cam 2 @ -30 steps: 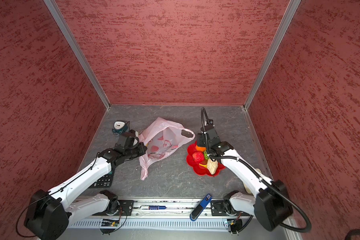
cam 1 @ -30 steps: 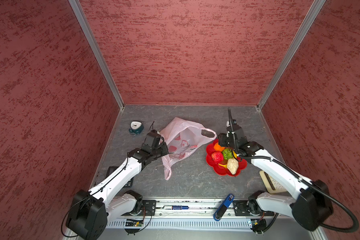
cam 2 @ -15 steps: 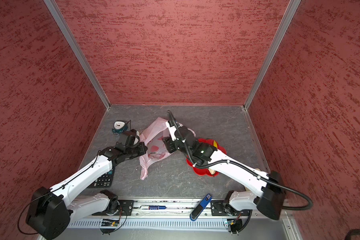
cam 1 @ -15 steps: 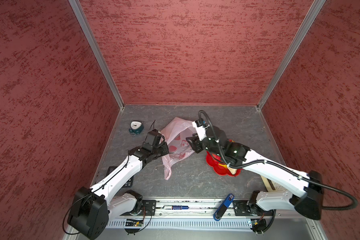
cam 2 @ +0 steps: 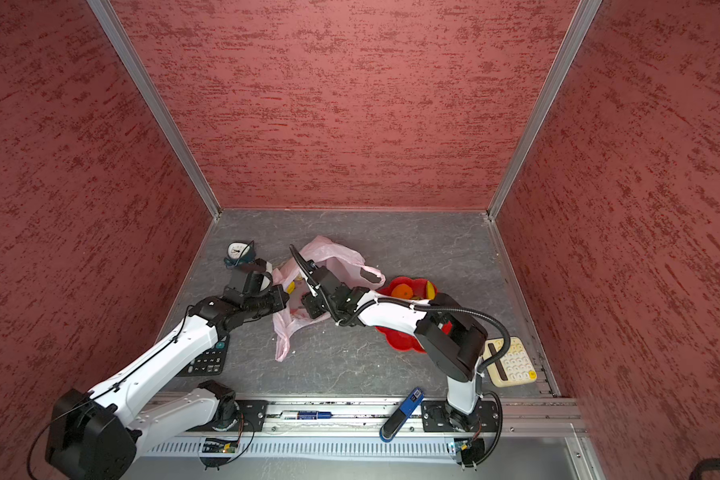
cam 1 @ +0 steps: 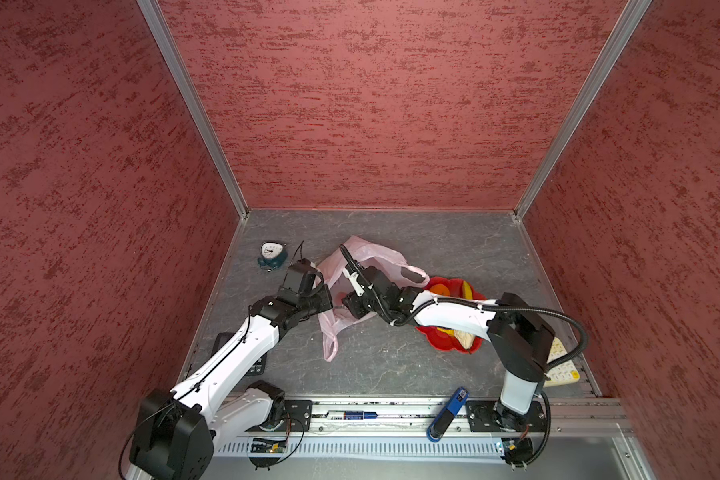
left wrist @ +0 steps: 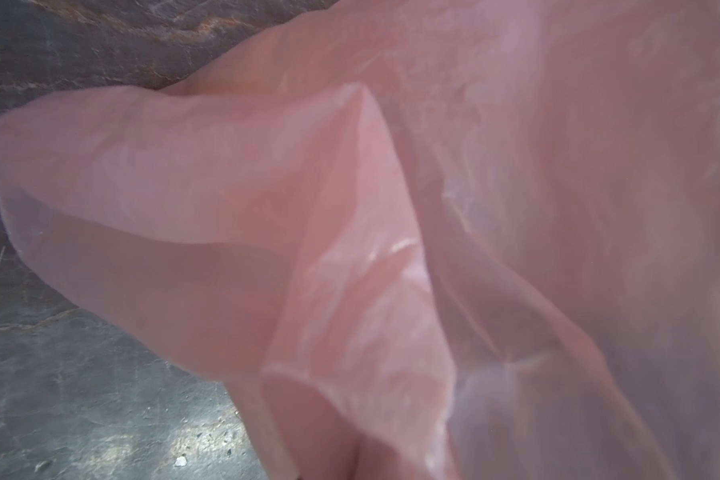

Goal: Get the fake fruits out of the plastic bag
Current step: 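Move the right gripper back into the bag while the left gripper holds the bag rim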

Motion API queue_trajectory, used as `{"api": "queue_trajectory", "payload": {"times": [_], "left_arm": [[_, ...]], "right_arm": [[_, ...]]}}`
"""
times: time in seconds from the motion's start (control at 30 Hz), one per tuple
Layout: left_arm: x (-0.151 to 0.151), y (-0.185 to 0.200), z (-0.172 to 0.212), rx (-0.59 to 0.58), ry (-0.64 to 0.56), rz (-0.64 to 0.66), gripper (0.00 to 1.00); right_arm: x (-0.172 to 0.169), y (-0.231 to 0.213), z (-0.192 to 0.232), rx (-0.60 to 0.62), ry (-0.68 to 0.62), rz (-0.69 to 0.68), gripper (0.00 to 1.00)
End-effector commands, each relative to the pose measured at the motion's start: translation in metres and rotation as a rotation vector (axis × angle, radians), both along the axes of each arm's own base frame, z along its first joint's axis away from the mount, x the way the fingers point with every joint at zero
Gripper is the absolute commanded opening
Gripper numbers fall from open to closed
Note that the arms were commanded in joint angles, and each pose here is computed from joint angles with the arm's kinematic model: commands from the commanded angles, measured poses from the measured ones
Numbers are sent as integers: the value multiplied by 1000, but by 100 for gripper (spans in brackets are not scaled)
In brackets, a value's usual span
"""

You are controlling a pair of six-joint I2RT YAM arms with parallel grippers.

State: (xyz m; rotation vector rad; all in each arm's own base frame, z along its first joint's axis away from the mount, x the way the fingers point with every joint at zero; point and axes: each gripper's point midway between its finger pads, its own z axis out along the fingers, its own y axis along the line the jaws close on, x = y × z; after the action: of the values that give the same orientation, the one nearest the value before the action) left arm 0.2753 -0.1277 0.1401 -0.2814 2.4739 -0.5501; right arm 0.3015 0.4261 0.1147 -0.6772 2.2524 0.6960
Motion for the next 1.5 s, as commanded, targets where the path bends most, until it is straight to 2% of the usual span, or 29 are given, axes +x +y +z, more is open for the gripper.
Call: {"api": "queue_trajectory", "payload": {"times": [0.0,0.23,0.37,0.6,1.03,1.33,1.47], "left_arm": [[-13,13,-4,51,19,4,11],[-30,23,-12,64,76,28,11],[-38,28,-17,75,103,47,11],[-40,31,-19,72,89,68,11],[-40,22,-8,-9,-34,35,10],[-34,13,-1,-44,-86,-6,10],[-26,9,10,-45,-116,-17,10]], "right_arm": [[17,14,10,102,3,-81,52],[19,23,-7,191,106,-192,63],[13,32,-17,213,139,-230,65],[6,56,-19,267,173,-209,67],[27,84,-20,336,167,-255,83],[38,112,-20,369,180,-234,84],[44,109,-18,369,163,-259,84]]}}
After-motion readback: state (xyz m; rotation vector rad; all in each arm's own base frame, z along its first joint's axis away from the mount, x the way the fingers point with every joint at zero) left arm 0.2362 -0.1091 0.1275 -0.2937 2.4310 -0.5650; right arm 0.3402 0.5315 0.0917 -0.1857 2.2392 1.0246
